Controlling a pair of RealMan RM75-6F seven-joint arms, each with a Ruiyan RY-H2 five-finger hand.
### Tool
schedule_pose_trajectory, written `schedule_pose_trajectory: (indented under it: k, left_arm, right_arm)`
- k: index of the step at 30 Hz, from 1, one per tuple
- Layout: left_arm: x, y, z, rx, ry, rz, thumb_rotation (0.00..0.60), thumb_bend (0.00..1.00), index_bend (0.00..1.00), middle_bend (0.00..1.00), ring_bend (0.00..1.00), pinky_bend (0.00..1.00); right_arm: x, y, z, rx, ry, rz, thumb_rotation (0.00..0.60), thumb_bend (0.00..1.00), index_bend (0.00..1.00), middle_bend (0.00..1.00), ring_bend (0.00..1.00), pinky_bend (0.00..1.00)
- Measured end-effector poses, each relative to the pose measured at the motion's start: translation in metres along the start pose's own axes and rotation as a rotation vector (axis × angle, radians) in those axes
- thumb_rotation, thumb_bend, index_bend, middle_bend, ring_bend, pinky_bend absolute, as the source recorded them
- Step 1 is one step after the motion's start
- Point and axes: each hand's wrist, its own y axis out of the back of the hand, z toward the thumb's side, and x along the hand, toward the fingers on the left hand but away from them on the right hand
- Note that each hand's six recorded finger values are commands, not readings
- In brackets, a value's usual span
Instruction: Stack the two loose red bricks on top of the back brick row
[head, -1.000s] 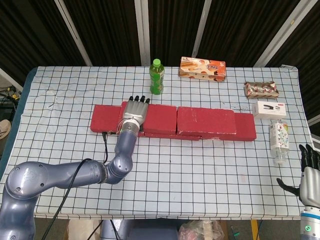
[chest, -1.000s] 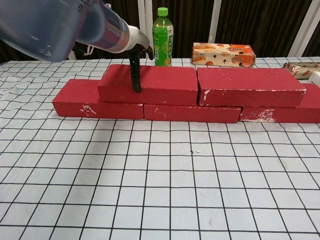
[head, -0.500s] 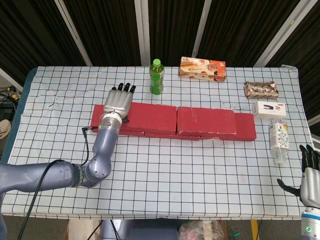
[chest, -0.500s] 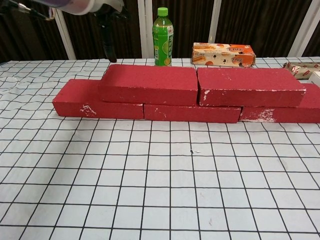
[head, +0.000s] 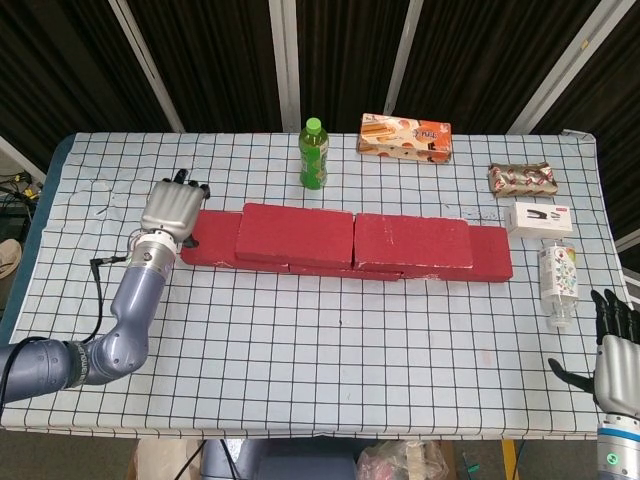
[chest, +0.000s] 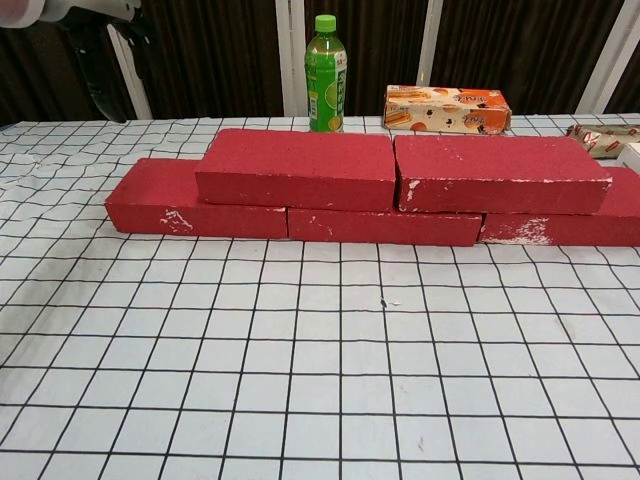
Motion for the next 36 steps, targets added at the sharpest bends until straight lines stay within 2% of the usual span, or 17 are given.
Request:
schedule_pose_trajectory:
  k: [4, 10, 26, 36]
  left_arm:
    - [0.001, -0.01, -0.01, 0.02, 0.013, -0.017, 0.6, 0.0, 0.32, 0.29, 0.11, 0.27]
    - [0.007, -0.026, -0.011, 0.037, 0.016, -0.047, 0.6, 0.0, 0.27, 0.28, 0.11, 0.27]
    - [0.022, -0.065, 0.03, 0.05, -0.035, -0.111, 0.6, 0.0, 0.24, 0.27, 0.12, 0.28]
    - [0.026, -0.071, 0.048, 0.057, -0.048, -0.124, 0.6, 0.0, 0.24, 0.27, 0.12, 0.28]
  right_arm:
    - [0.0, -0.001, 0.0, 0.002, 0.001, 0.003, 0.6, 0.15, 0.0, 0.0, 0.0, 0.0]
    - [0.0, -0.001, 0.0, 0.001, 0.0, 0.006, 0.6, 0.15, 0.0, 0.0, 0.0, 0.0]
    - [-0.002, -0.001, -0.002, -0.002, -0.004, 0.01, 0.6, 0.15, 0.0, 0.0, 0.0, 0.0]
    - [-0.002, -0.001, -0.003, -0.004, -0.003, 0.013, 0.6, 0.15, 0.0, 0.0, 0.0, 0.0]
